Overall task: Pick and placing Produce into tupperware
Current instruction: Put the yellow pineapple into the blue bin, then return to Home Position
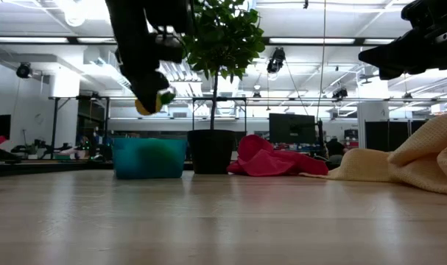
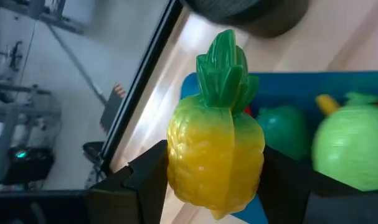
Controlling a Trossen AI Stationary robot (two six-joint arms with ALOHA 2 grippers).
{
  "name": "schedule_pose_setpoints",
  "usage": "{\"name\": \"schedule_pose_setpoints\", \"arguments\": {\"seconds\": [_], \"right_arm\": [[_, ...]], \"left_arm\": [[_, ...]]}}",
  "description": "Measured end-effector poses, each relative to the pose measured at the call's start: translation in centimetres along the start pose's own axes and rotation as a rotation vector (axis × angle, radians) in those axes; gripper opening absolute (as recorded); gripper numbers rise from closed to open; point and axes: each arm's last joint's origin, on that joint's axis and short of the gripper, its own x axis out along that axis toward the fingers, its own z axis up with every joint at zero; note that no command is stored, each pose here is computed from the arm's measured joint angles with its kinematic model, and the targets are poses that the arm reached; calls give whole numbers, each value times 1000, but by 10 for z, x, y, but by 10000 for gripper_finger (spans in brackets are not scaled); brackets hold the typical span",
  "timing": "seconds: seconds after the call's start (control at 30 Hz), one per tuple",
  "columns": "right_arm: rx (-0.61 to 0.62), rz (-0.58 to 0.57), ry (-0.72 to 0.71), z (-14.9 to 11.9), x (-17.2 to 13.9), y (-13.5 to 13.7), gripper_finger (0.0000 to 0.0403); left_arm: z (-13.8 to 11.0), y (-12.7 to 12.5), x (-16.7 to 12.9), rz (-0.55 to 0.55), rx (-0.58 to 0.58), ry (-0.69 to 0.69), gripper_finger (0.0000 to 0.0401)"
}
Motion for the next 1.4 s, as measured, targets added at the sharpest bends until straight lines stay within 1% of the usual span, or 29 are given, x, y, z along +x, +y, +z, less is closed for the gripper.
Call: {"name": "schedule_pose_setpoints", "arguments": {"seconds": [0.07,0.23,0.47,0.63,0.83,1.0,1.13,1.23,1.3,1.4], "right_arm": [[0,0,0,0,0,0,9],[1,0,0,0,0,0,9],[3,0,0,0,0,0,9],[3,0,1,0,0,0,9],[3,0,1,0,0,0,9],[3,0,1,0,0,0,9],[3,0,1,0,0,0,9],[3,0,1,0,0,0,9],[3,0,1,0,0,0,9],[2,0,1,0,0,0,9]], "left_arm": [[2,2,11,9,21,39,187],[4,1,29,-31,77,135,187],[0,0,50,-24,118,197,187],[-8,-4,57,-22,139,227,192],[-11,-5,58,-45,141,243,225],[-10,-6,58,-61,126,245,272],[-10,-7,58,-102,129,259,304],[-9,-8,55,-113,128,251,311],[-9,-10,50,-125,150,229,312],[-5,-13,38,-161,164,149,313]]}}
